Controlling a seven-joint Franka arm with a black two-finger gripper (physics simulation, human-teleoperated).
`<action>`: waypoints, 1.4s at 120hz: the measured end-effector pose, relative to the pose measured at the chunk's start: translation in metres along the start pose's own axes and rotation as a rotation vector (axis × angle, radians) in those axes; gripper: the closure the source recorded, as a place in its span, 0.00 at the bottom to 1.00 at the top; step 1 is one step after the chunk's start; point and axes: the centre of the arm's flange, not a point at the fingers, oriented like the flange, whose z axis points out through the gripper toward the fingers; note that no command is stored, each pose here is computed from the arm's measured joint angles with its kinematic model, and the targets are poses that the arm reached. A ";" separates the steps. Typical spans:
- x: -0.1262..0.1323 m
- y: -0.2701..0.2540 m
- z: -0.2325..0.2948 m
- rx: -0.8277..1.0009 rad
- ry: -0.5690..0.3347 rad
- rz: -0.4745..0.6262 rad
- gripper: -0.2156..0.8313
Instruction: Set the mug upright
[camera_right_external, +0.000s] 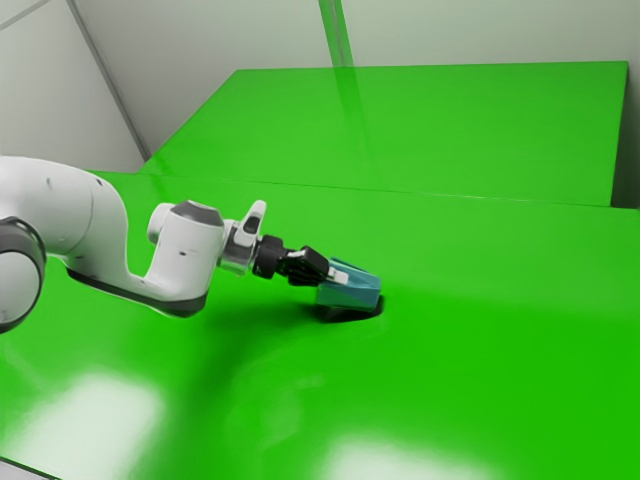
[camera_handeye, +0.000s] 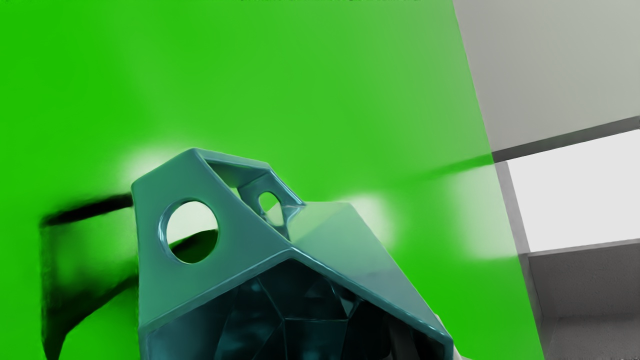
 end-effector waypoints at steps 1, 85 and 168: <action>0.000 0.001 0.000 0.000 0.001 0.001 0.93; 0.020 0.066 -0.083 0.391 -0.320 0.297 0.96; -0.019 0.102 -0.104 0.800 -0.503 0.306 0.96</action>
